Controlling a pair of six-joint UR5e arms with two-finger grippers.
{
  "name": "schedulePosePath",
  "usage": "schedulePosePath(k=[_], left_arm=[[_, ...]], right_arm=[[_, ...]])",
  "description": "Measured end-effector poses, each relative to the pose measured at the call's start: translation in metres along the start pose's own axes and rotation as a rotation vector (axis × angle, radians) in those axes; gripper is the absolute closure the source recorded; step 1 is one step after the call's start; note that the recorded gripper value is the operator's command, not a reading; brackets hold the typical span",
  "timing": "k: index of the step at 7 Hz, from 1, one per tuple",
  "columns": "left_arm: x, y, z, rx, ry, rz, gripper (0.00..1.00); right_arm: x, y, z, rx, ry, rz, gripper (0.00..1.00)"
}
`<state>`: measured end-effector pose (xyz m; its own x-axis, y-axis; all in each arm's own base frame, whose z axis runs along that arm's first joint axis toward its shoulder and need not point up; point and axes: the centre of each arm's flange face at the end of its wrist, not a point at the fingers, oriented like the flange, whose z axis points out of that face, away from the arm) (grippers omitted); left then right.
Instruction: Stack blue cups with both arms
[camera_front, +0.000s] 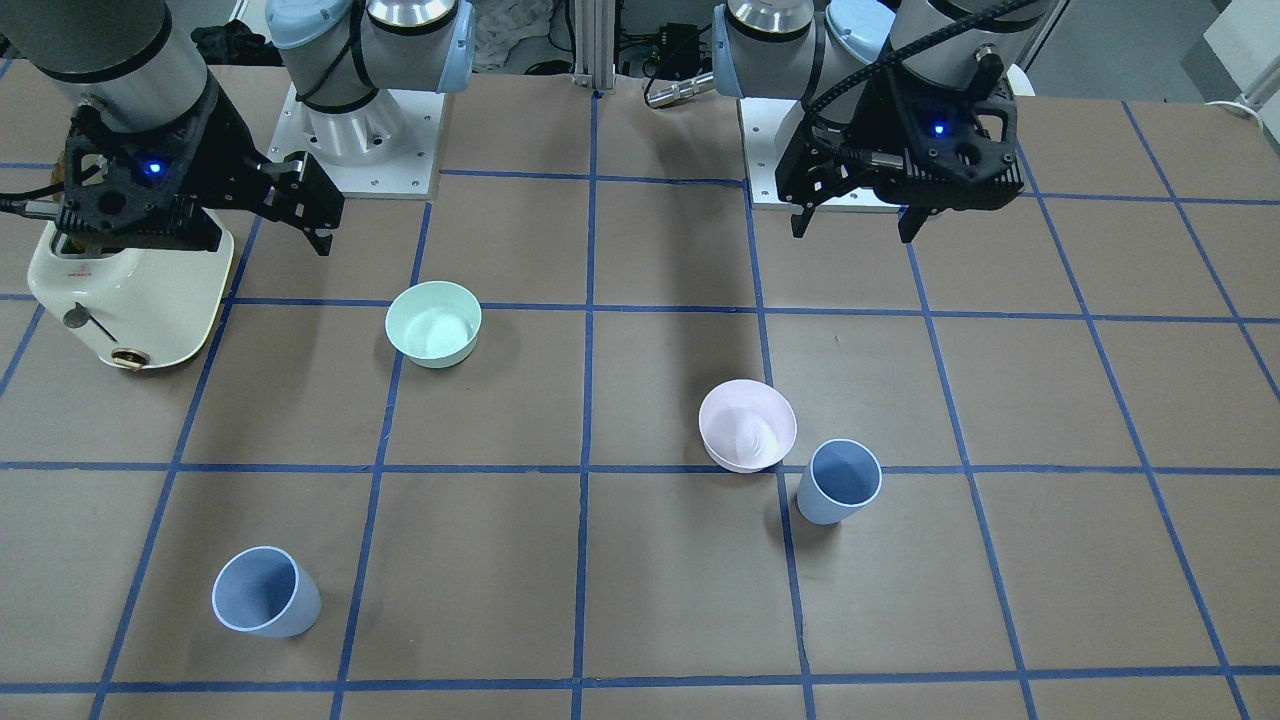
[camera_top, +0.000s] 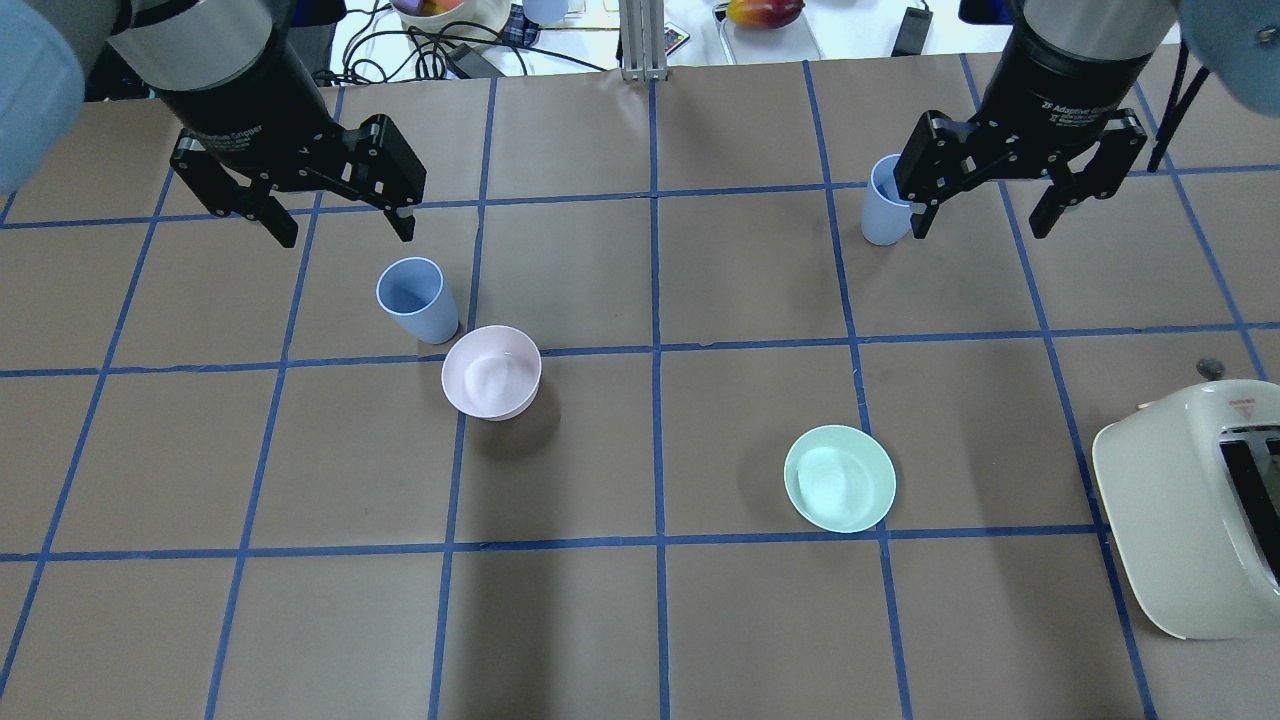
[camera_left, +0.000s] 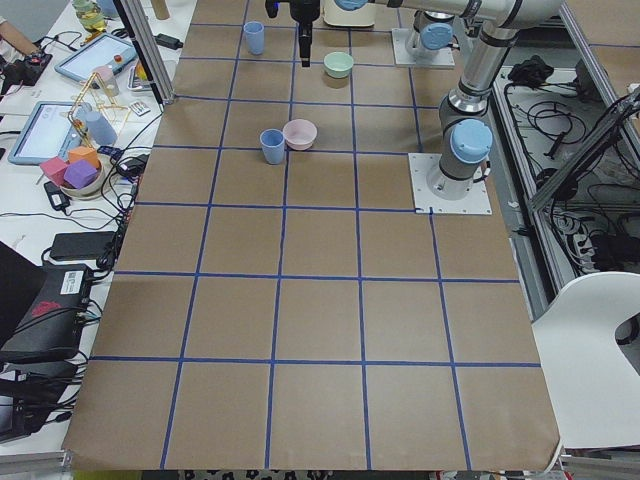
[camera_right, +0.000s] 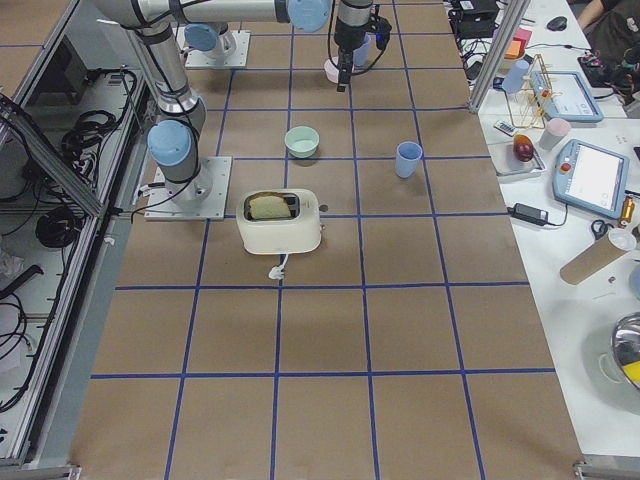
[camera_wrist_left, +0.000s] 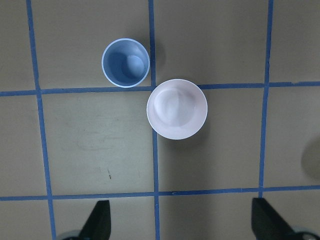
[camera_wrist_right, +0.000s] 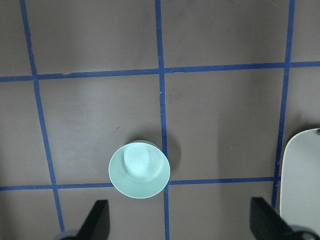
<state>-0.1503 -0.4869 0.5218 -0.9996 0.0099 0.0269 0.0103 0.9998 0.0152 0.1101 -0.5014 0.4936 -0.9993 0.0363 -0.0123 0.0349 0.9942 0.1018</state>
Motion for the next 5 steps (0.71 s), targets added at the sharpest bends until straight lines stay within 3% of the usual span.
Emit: schedulePosePath(k=[5], left_arm=[[0.0, -0.0001, 0.0011, -0.002, 0.0, 0.0, 0.0]], right_arm=[[-0.0006, -0.003, 0.0009, 0.007, -0.007, -0.002, 0.0]])
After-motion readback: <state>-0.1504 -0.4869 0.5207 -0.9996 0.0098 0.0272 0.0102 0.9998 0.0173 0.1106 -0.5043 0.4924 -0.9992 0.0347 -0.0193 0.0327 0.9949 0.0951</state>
